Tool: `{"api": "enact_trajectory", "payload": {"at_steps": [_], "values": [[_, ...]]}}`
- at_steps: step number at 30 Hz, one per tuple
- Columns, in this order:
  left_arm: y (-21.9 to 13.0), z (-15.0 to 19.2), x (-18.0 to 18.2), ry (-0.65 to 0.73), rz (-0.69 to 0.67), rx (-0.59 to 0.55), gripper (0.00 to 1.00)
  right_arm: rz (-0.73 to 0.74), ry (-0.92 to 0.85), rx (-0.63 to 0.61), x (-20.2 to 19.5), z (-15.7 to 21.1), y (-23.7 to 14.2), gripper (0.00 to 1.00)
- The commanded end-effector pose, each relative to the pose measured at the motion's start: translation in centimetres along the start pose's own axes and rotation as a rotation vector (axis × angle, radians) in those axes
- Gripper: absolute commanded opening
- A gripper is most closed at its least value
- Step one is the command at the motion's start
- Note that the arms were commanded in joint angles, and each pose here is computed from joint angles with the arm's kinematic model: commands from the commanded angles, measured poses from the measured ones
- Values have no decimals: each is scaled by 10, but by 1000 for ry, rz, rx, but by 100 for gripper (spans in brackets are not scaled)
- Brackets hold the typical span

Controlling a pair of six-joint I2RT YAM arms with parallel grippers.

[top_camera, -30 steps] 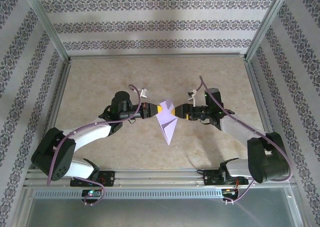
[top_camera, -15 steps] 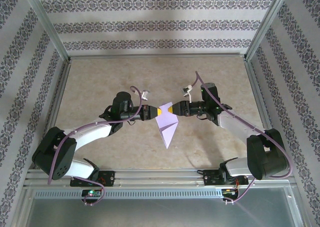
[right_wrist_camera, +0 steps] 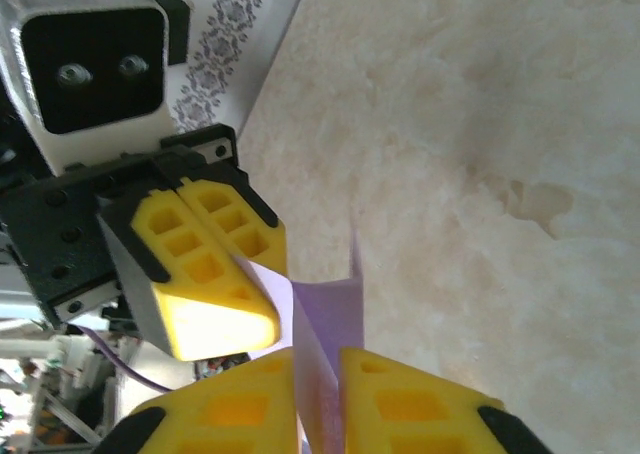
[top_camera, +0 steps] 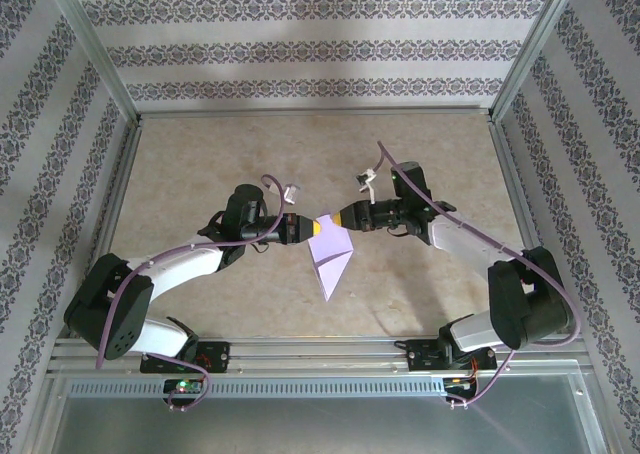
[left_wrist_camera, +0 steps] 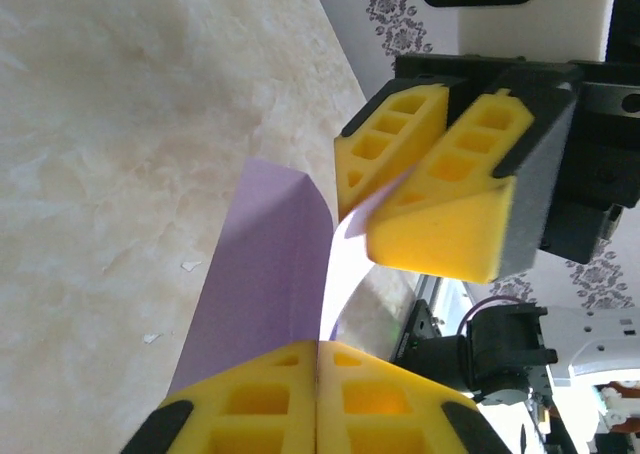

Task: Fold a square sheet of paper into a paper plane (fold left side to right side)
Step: Fold the wing for the fifth time at the center of the table.

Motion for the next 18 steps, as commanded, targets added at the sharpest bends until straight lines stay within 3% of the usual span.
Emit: {"api": "enact_trajectory", "payload": {"at_steps": [1, 4, 7, 11, 18], "values": [[-2, -4, 4, 25, -51, 3, 20, 33, -20, 0, -2, -5, 7, 5], [-9, -1, 13, 17, -140, 6, 37, 73, 8, 3, -15, -5, 16, 0], [-20, 3, 21, 15, -268, 8, 45, 129, 65, 1, -35, -6, 26, 0], [-40, 4, 21, 58, -436, 42, 44, 221, 156, -21, -61, -10, 33, 0], [-51, 8, -21, 235, -546, 127, 40, 327, 354, -91, -66, -24, 21, 0]]}}
Point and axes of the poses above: each hand's point on the last joint's axis, 136 mm out from that joint toward the fingers, its own y axis out along the fingers, its own x axis along the line the jaws close on, z = x × y, the point moved 8 cm from there along -y, back along the fingers, and after that the axes turned 12 degrees about y, right-handed, at the moved point
